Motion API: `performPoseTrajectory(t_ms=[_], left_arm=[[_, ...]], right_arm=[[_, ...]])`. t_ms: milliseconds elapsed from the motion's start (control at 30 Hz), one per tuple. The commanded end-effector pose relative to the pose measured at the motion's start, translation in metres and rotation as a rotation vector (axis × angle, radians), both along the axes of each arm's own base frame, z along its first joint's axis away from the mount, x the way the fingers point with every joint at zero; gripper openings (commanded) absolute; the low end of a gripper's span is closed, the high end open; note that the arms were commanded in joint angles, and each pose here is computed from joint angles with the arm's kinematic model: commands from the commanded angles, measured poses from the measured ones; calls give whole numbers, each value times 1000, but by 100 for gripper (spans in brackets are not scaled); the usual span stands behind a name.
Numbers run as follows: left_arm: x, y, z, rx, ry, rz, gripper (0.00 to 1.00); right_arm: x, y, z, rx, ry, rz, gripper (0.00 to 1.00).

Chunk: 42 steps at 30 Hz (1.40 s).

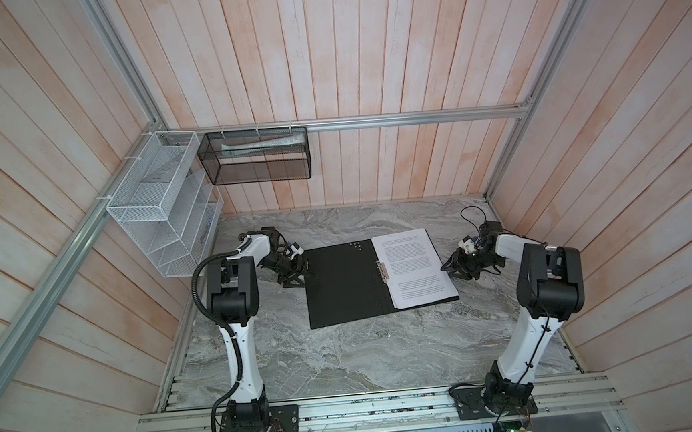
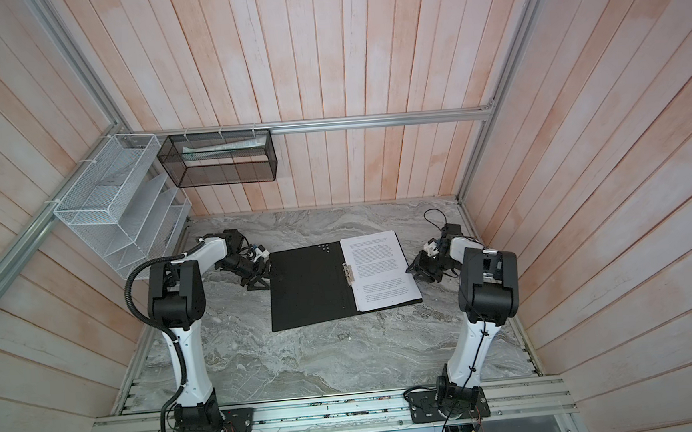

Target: Put the files into the folder

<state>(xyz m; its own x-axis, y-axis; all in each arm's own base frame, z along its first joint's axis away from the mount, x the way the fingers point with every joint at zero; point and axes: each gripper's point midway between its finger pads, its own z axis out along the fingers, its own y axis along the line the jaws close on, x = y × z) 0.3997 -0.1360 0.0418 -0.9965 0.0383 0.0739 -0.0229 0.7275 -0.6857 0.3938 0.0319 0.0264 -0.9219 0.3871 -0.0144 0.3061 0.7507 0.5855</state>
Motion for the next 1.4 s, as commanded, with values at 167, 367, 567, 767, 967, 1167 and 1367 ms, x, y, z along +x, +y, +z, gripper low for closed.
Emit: performPoseTrajectory(t_ms=[167, 367, 567, 767, 967, 1167, 1367], left_arm=[[1, -16, -20, -38, 16, -37, 74], [6, -17, -15, -39, -2, -39, 74], [8, -13, -15, -31, -4, -35, 74], [9, -15, -17, -53, 5, -28, 74], [9, -27, -3, -153, 4, -27, 74], [2, -37, 19, -279, -19, -55, 74], [-2, -36, 38, -424, -18, -35, 74]], right_arm=[[-35, 38, -24, 40, 138, 100, 39], [-31, 54, -20, 88, 124, 125, 39], [-32, 63, -15, 110, 122, 158, 39], [-41, 77, -15, 174, 127, 183, 39], [-46, 82, -17, 197, 136, 188, 39], [-46, 82, -20, 200, 142, 182, 39], [-46, 80, -20, 187, 142, 176, 39]])
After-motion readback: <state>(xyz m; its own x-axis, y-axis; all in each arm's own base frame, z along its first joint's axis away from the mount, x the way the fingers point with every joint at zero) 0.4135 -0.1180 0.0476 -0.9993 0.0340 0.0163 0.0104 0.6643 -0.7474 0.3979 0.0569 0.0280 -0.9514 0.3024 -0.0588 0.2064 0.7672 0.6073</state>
